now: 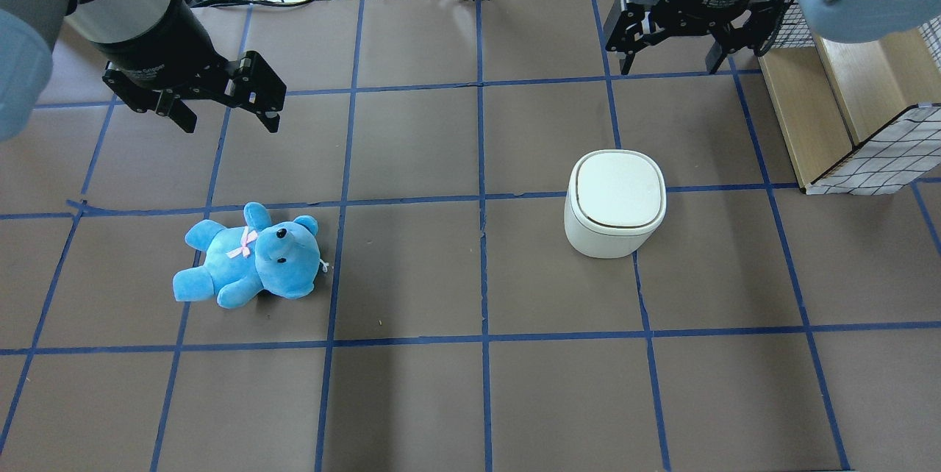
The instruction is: Open trash can with right arm
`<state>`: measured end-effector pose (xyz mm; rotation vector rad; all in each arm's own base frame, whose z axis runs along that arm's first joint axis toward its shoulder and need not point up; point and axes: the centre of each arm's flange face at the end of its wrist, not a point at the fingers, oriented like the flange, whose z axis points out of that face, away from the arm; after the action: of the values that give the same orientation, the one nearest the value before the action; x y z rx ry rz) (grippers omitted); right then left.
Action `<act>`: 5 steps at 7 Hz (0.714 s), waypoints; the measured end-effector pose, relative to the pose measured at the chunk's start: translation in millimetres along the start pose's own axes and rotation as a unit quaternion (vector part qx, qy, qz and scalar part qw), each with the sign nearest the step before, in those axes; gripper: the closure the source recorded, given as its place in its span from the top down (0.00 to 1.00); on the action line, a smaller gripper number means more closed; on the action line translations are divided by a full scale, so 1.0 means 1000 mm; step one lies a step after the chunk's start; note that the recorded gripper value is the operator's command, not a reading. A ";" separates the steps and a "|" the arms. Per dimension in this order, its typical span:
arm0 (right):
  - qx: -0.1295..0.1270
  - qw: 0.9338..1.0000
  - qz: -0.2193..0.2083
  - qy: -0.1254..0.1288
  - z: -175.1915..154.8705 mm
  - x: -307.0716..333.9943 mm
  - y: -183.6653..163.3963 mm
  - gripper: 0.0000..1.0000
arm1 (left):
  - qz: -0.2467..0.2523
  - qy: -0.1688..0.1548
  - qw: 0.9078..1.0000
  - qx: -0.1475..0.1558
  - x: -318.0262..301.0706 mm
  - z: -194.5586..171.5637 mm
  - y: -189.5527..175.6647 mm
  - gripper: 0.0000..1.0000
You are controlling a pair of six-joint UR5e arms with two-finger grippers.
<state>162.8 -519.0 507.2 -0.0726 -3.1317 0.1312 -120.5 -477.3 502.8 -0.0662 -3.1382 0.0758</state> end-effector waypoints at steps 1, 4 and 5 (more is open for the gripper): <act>0.001 1.000 0.000 0.000 -0.001 0.000 0.000 1.00 | 0.000 0.000 1.000 0.000 0.000 0.000 0.000 1.00; 0.001 1.000 -0.001 0.001 -0.001 0.000 0.001 1.00 | 0.000 0.000 1.000 0.000 0.000 0.000 0.000 1.00; 0.000 1.000 0.000 0.000 0.000 0.000 0.001 0.86 | 0.000 0.000 1.000 0.000 0.000 0.000 0.000 1.00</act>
<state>162.8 -518.2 506.8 -0.0711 -3.1316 0.1297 -120.5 -477.3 502.8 -0.0662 -3.1388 0.0758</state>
